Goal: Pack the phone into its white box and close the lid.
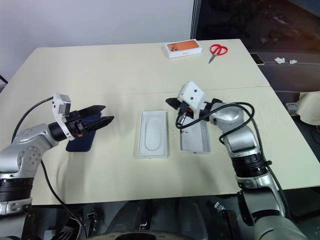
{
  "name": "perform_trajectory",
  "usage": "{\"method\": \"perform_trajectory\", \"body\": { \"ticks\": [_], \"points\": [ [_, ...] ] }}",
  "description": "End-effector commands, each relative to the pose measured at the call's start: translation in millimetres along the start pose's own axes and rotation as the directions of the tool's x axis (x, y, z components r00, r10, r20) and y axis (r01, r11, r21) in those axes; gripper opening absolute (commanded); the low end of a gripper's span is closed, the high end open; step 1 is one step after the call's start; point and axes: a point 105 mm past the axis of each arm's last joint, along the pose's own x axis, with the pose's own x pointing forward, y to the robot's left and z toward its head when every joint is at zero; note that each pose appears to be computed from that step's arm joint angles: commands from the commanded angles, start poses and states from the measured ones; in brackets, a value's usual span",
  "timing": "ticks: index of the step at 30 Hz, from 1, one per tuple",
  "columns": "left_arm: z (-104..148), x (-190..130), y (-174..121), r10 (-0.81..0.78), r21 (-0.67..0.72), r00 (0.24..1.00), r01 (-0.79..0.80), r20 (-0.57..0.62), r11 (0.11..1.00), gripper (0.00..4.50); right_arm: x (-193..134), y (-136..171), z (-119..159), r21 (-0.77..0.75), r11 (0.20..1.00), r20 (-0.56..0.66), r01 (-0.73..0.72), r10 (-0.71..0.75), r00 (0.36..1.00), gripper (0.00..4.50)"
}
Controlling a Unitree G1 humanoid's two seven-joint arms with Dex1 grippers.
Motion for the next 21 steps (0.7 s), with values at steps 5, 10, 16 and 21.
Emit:
{"method": "perform_trajectory", "body": {
  "ticks": [5, 10, 16, 21],
  "points": [
    [7.0, -15.4, 16.4, 0.054, -0.030, 0.999, -0.054, -0.007, 0.998, 3.88, -36.7, -4.9, 9.3, -0.029, 1.000, 0.065, -0.005, 0.007, 0.998, 0.04],
    [3.3, -20.0, 16.9, 0.035, -0.073, 0.999, -0.037, -0.027, 0.997, 4.50, -38.0, 2.6, 7.4, -0.031, 0.999, 0.071, -0.042, 0.044, 0.997, 1.91],
    [-3.0, -23.3, 26.7, 0.084, -0.099, 0.992, -0.093, -0.090, 0.991, 4.50, -30.0, 11.3, 23.3, -0.039, 0.997, 0.161, -0.074, 0.079, 0.984, 2.41],
    [7.1, -30.7, 32.3, 0.097, -0.117, 0.995, -0.100, -0.036, 0.988, 4.50, -14.6, 16.3, 23.4, -0.104, 0.991, 0.145, -0.080, 0.095, 0.985, 0.04]
  ]
}}
